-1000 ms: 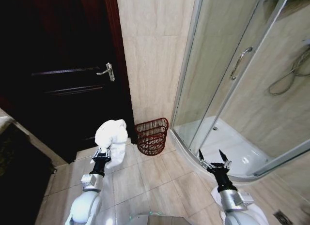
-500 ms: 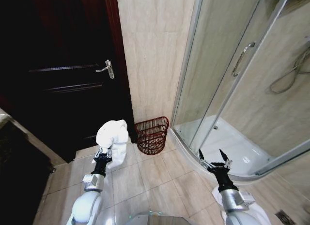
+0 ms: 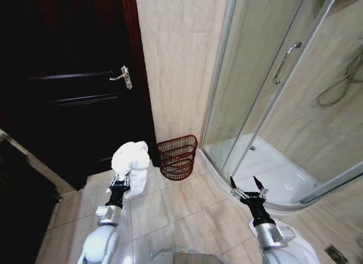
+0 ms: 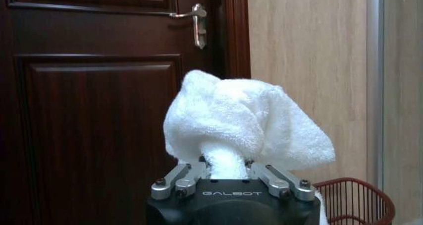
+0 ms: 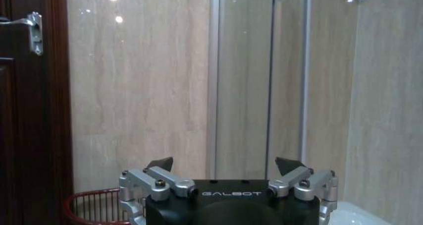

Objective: Discard the used towel into the hamper.

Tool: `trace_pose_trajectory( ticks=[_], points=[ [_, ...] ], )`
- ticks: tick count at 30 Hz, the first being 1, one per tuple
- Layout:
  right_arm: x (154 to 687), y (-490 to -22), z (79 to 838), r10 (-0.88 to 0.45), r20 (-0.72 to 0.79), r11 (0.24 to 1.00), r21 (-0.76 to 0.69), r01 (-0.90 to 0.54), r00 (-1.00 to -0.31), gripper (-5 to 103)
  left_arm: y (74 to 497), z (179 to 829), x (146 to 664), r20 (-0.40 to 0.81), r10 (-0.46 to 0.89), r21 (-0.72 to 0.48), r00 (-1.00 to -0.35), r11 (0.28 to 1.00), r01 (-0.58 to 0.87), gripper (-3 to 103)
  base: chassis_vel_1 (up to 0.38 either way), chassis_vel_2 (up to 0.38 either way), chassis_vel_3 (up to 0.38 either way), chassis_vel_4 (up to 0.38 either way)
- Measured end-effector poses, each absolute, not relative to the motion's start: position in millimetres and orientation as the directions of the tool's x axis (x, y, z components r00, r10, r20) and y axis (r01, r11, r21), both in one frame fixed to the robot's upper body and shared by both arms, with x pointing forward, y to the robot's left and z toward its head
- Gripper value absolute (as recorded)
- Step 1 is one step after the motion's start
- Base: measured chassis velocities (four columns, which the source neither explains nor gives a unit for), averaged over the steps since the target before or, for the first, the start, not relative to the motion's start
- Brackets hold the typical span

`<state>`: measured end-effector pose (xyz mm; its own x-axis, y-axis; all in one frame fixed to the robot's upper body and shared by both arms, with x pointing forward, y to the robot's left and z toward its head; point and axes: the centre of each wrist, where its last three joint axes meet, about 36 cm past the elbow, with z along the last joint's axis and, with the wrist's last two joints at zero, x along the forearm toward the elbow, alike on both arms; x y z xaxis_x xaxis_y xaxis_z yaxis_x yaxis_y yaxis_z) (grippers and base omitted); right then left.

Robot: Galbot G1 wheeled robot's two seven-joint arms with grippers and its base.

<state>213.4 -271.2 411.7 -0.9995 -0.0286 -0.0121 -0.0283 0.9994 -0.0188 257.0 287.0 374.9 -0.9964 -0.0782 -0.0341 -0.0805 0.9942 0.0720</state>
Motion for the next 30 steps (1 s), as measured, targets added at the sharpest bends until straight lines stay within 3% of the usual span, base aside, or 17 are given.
trace_pose_trajectory(
  ticks=[18, 30],
  points=[
    [214.5, -270.9, 407.4, 0.077, 0.005, 0.997, -0.027, 0.077, -0.997, 100, 289.7, 370.5, 256.7, -0.039, -0.07, 0.068, -0.997, 0.995, -0.073, 21, 0.0, 0.0, 0.0, 0.0],
    [212.5, -272.4, 402.1, 0.074, 0.017, 0.997, -0.038, 0.073, -0.997, 100, 285.6, 366.2, 258.1, -0.063, -0.066, 0.062, -0.996, 0.996, -0.07, 21, 0.0, 0.0, 0.0, 0.0]
  ],
)
